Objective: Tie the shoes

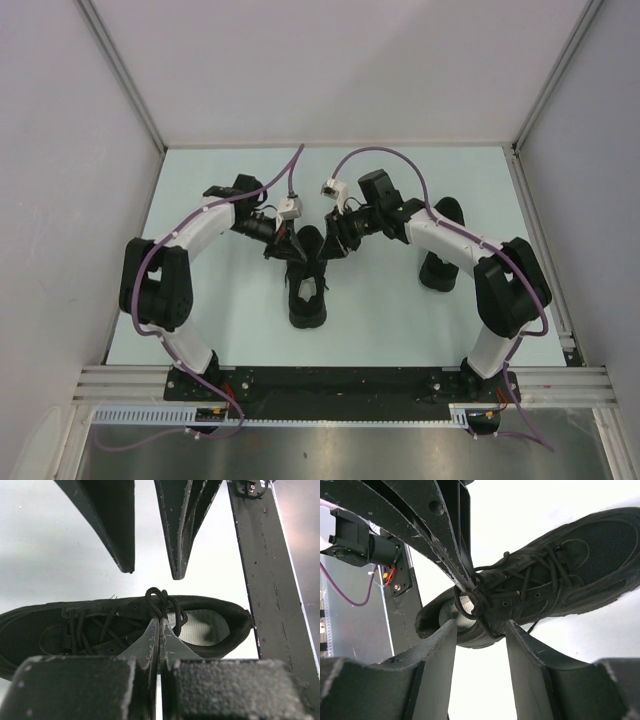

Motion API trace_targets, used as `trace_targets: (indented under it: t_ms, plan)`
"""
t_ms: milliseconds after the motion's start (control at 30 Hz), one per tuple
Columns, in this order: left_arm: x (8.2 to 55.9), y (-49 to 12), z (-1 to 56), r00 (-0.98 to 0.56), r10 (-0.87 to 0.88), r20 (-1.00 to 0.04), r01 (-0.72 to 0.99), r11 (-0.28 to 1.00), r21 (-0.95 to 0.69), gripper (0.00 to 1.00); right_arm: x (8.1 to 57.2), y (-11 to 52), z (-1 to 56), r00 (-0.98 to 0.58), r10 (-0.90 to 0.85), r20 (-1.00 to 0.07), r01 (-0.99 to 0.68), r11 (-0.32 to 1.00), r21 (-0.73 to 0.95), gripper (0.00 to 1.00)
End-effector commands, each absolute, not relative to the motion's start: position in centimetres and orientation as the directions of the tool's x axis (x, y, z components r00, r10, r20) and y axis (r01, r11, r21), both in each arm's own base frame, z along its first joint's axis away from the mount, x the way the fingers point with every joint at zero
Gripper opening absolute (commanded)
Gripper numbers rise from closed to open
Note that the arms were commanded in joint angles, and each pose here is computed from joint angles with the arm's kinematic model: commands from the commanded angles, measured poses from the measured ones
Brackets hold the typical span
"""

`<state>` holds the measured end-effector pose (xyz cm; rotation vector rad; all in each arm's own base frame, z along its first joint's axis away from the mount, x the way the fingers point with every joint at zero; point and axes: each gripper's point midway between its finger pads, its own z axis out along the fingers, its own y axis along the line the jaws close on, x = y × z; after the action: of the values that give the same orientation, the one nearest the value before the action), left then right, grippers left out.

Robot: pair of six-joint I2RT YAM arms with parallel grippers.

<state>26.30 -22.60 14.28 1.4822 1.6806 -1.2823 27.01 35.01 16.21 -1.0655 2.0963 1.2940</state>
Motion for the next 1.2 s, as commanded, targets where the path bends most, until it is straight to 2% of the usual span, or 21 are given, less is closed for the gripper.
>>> trace_targets:
  t_ms: [0, 433, 633, 767, 833, 867, 933, 1000, 1033, 1100, 1133, 1167]
  plan:
    - [27.0, -23.3, 16.5, -0.155, 0.359, -0.92, 0.969, -0.127, -0.212, 0.0, 28.5, 36.0, 18.2, -0.531, -0.34, -0.776, -0.847, 0.239, 0.475, 0.49]
    - [27.1, -23.4, 16.5, -0.146, 0.358, -0.922, 0.969, -0.135, -0.206, 0.0, 28.0, 38.5, 18.3, -0.477, -0.366, -0.799, -0.879, 0.182, 0.442, 0.47]
    - [27.1, -23.4, 16.4, -0.145, 0.357, -0.923, 0.969, -0.135, -0.205, 0.0, 27.8, 38.8, 17.4, -0.48, -0.385, -0.788, -0.877, 0.183, 0.445, 0.36]
    - [27.1, -23.4, 16.5, -0.149, 0.355, -0.923, 0.969, -0.134, -0.208, 0.0, 27.8, 38.8, 17.0, -0.485, -0.392, -0.782, -0.874, 0.184, 0.45, 0.24]
    - [27.2, -23.4, 16.5, -0.144, 0.356, -0.923, 0.97, -0.134, -0.203, 0.0, 27.8, 38.8, 17.1, -0.486, -0.389, -0.782, -0.873, 0.185, 0.45, 0.13]
    - [27.1, -23.4, 16.4, -0.147, 0.358, -0.922, 0.969, -0.133, -0.206, 0.0, 27.8, 38.8, 17.1, -0.488, -0.388, -0.782, -0.872, 0.186, 0.452, 0.01]
    - [27.0, -23.3, 16.4, -0.15, 0.357, -0.922, 0.969, -0.132, -0.209, 0.0, 27.8, 38.8, 17.2, -0.498, -0.385, -0.777, -0.867, 0.192, 0.46, 0.0]
    - [26.7, -23.0, 16.4, -0.149, 0.358, -0.922, 0.971, -0.125, -0.206, 0.08, 27.8, 38.6, 17.1, -0.521, -0.384, -0.763, -0.853, 0.204, 0.48, 0.0]
    - [27.1, -22.7, 16.5, -0.133, 0.348, -0.928, 0.977, -0.112, -0.182, 0.17, 27.8, 38.5, 17.1, -0.528, -0.382, -0.758, -0.849, 0.205, 0.488, 0.0]
    - [27.3, -21.9, 17.3, -0.124, 0.331, -0.935, 0.986, -0.061, -0.152, 0.28, 27.8, 38.4, 17.2, -0.545, -0.373, -0.751, -0.838, 0.212, 0.503, 0.0]
    - [28.9, -21.4, 18.3, -0.089, 0.304, -0.948, 0.995, -0.004, -0.095, 0.35, 27.7, 38.3, 17.0, -0.551, -0.373, -0.746, -0.834, 0.214, 0.508, 0.0]
    - [29.4, -21.0, 19.0, -0.066, 0.294, -0.954, 0.998, 0.03, -0.06, 0.38, 27.6, 38.3, 17.0, -0.559, -0.371, -0.742, -0.829, 0.218, 0.515, 0.0]
